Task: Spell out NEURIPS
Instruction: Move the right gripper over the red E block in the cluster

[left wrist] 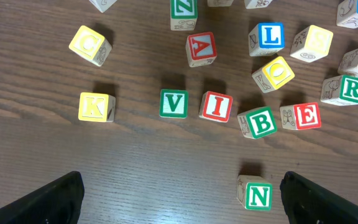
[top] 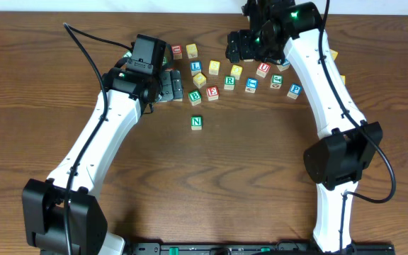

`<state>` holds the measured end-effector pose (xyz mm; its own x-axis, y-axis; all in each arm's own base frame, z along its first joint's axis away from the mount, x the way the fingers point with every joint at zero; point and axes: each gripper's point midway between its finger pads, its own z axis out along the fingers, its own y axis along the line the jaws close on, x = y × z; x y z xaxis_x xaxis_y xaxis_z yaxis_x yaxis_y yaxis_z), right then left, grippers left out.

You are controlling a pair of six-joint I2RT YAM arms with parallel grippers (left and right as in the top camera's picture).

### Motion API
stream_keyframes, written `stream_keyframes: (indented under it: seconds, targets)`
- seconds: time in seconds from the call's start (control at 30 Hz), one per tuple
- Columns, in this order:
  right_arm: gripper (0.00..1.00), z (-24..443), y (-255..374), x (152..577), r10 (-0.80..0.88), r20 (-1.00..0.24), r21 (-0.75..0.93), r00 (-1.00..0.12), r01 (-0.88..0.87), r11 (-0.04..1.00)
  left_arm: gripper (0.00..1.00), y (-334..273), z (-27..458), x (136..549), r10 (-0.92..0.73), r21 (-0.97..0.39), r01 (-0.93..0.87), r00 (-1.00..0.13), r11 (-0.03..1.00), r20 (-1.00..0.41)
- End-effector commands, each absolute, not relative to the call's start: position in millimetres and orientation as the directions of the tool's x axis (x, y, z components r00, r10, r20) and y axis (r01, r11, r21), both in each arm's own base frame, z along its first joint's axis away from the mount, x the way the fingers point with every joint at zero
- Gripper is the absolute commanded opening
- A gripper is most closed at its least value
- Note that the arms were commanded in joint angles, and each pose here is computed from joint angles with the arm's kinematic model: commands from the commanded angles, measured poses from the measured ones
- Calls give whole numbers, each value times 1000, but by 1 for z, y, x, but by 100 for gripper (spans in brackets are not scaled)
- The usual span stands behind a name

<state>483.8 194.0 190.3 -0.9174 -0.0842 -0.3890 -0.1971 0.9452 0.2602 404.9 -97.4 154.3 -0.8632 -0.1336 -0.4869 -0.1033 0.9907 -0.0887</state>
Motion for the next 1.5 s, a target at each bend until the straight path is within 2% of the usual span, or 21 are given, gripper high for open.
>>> stream_keyframes:
  seconds: [0.0,0.57,0.77,1.1,1.27,1.47]
  targets:
    - [89,189,197,484,-81,-386,258,-919,-192,947,99,-99,161,410,-133,-95,-98,-855,991,-501]
    - [93,190,199,485,-82,-395,259,-915,-197,946,99,-104,167,424,-137,-116,-87,-825,989,-548]
    - [93,190,199,485,-82,-395,259,-915,-197,945,99,-115,168,423,-64,-134,10,-841,991,-537]
    - [94,190,199,484,-83,-391,259,-917,-196,946,99,-123,170,449,57,-59,95,-881,994,-470]
    - [94,190,200,483,-85,-388,259,-918,-197,946,99,-127,167,463,51,-62,91,-879,994,-474]
    - [87,186,210,481,-80,-381,268,-921,-193,944,99,-114,167,469,-46,-75,-12,-877,997,-478]
